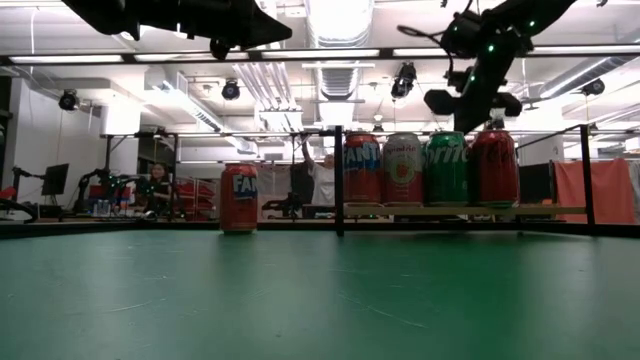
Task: Place canned beverage on shelf
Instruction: Adjust the soda cans on the shelf, then put the red soda can on the shelf aligned with the other red soda can
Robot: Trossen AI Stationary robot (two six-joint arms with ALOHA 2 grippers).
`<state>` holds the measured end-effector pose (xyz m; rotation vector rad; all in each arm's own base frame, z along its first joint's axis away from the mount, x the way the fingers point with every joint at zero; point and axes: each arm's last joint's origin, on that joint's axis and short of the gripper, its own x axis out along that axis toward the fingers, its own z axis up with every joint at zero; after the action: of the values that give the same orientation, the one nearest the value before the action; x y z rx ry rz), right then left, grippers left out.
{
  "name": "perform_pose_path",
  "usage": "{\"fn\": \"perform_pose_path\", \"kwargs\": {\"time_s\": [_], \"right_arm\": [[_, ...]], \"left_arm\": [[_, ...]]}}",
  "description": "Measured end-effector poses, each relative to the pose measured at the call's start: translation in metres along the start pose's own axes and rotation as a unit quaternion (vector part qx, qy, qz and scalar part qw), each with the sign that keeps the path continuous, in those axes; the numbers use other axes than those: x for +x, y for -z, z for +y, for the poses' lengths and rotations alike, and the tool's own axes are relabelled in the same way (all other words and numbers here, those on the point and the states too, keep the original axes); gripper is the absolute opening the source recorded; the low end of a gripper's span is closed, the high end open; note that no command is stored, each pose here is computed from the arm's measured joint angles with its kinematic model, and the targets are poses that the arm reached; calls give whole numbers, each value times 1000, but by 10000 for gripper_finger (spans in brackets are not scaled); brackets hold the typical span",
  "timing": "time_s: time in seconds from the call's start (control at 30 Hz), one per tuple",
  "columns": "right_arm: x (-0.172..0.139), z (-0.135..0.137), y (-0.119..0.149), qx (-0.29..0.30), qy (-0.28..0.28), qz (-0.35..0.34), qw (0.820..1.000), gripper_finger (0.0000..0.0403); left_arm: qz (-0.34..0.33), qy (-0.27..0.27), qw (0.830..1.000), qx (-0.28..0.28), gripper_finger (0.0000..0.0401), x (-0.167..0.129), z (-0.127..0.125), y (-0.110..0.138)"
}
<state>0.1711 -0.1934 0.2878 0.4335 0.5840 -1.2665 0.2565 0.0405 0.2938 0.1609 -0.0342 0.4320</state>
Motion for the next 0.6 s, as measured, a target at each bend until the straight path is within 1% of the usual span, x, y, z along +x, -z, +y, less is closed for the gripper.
{"fn": "perform_pose_path", "kwargs": {"time_s": [0.2, 0.27, 0.37, 0.5, 0.6], "right_arm": [[-16, -7, -2, 3, -1, -10, 1000, 9], [-21, -8, -2, 4, -12, -9, 1000, 9], [-31, -6, -3, -1, -58, -15, 998, 9], [-49, 1, -4, -15, -119, -41, 992, 9], [-66, 8, -2, -33, -160, -59, 985, 9]], "left_arm": [[0, 0, 1000, 0, 1, 0, 0, 0], [0, 0, 1000, 0, 1, 0, 0, 0], [0, 0, 1000, 0, 1, 0, 0, 0], [2, 0, 1000, -1, 1, 0, 0, 0], [24, 4, 1000, 5, 1, 0, -1, 4]]}}
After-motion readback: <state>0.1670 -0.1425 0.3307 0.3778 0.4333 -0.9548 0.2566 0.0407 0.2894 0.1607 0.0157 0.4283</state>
